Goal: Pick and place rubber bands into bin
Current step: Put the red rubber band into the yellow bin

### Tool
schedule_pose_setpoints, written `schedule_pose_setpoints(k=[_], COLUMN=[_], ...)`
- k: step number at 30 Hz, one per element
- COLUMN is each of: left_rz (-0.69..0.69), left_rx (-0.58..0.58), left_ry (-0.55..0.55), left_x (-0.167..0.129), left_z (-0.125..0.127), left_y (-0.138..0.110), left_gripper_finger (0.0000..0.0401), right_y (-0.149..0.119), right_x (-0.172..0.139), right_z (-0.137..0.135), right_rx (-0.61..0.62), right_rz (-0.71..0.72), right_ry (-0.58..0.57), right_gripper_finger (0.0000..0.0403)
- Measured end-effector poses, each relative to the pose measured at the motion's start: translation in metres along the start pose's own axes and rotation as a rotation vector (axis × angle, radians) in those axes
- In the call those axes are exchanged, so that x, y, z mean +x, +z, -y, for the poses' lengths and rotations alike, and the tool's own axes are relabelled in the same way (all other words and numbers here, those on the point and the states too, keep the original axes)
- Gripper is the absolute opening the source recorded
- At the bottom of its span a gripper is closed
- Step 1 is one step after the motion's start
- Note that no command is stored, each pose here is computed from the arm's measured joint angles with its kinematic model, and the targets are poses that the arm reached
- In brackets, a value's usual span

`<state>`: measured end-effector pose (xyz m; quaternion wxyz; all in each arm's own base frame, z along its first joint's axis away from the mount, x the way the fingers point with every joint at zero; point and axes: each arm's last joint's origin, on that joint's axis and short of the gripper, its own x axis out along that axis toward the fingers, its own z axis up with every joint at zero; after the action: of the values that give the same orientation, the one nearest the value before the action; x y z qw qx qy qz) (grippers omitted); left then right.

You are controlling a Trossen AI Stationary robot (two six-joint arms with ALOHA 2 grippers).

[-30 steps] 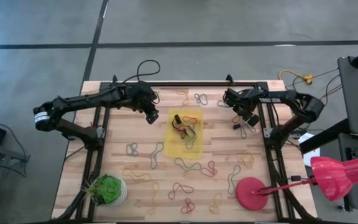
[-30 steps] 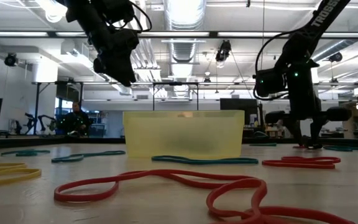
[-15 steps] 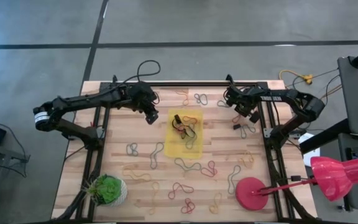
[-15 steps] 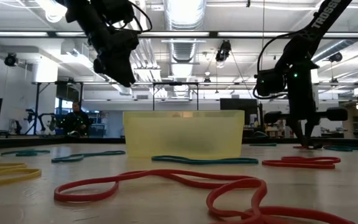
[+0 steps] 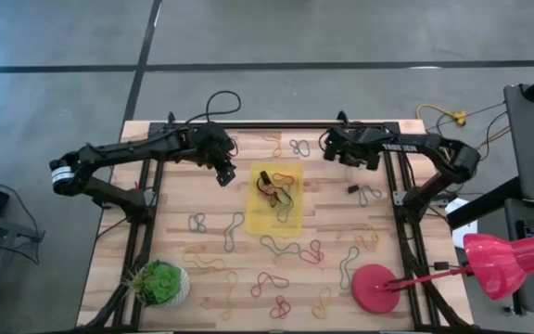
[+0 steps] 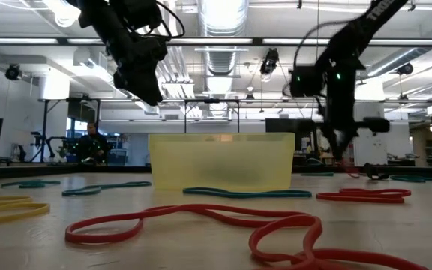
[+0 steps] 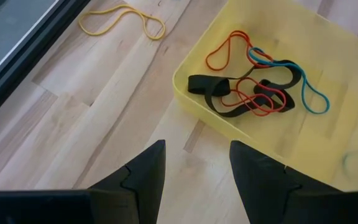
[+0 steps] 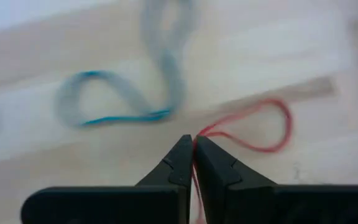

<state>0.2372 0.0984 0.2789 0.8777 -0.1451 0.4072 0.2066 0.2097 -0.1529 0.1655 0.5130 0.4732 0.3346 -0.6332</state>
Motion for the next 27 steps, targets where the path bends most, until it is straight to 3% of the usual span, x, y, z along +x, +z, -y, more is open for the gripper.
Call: schedule_pose_setpoints(k=[7, 13, 16, 21, 27], left_rz=[0.017, 0.030, 0.025, 0.012, -0.053], left_rx=[0.000, 0.024, 0.025, 0.022, 0.019], left_ry=[-0.002, -0.004, -0.003, -0.006, -0.014], left_x=[0.000, 0.000, 0.000, 0.001, 0.009], left_z=[0.000, 0.000, 0.000, 0.000, 0.000], left_y=[0.002, 0.003, 0.002, 0.001, -0.012], left_gripper_finger=[0.0164, 0.0164, 0.0164, 0.0164, 0.0164], right_y=[-0.020, -0.053, -0.069, -0.093, -0.116], right_x=[-0.087, -0.142, -0.149, -0.142, -0.129], right_z=[-0.047, -0.078, -0.095, -0.123, -0.146], right_rx=[-0.274, -0.528, -0.589, -0.642, -0.692], right_rz=[0.017, -0.133, -0.177, -0.191, -0.230], right_ry=[0.363, 0.624, 0.662, 0.633, 0.599], right_gripper_finger=[0.0008, 0.0008, 0.0008, 0.0013, 0.0075])
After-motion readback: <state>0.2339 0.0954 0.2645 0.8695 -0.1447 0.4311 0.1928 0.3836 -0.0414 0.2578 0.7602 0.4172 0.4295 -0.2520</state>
